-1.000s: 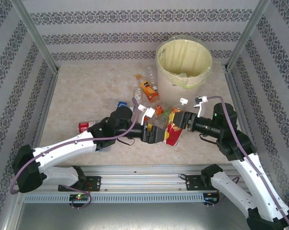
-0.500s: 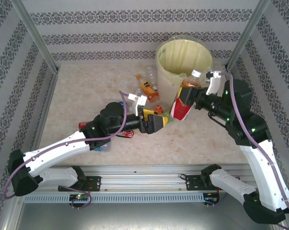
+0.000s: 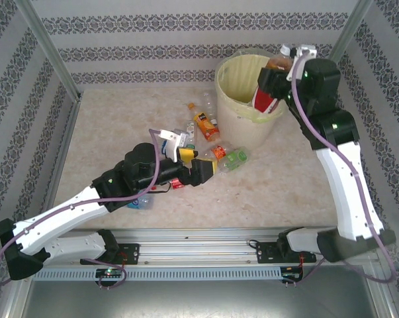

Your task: Put the plastic bottles in the bin

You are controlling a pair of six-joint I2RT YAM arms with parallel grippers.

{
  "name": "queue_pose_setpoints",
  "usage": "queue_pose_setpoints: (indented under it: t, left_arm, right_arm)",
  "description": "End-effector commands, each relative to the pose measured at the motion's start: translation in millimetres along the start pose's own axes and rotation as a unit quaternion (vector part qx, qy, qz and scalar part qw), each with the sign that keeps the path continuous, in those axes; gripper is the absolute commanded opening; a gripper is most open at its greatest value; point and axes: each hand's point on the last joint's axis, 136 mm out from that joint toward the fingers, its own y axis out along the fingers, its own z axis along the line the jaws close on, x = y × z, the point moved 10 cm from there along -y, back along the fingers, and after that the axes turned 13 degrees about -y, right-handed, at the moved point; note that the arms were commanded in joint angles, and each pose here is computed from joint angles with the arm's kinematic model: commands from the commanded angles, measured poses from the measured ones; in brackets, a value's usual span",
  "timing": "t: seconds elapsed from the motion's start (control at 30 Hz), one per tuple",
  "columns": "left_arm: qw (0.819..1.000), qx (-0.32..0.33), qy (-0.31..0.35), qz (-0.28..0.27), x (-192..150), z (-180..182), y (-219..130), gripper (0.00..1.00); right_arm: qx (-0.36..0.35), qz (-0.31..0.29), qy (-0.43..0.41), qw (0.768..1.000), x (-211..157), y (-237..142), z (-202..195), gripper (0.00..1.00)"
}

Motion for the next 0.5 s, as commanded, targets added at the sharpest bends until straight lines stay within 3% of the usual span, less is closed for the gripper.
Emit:
queue_pose_setpoints:
  t: [0.0, 0.47]
  left_arm:
    - [0.999, 0.04, 0.03, 0.003, -0.5, 3.1, -14.1, 1.0]
    - [0.996, 0.076, 0.041, -0.007, -2.8, 10.3, -31.4, 1.0]
  right_arm:
    - [-0.026, -0.005, -0.026, 0.999, 15.0, 20.9, -7.2, 0.62]
    - [-0.024, 0.113, 0.006, 0.993, 0.5, 124.7, -29.1, 0.61]
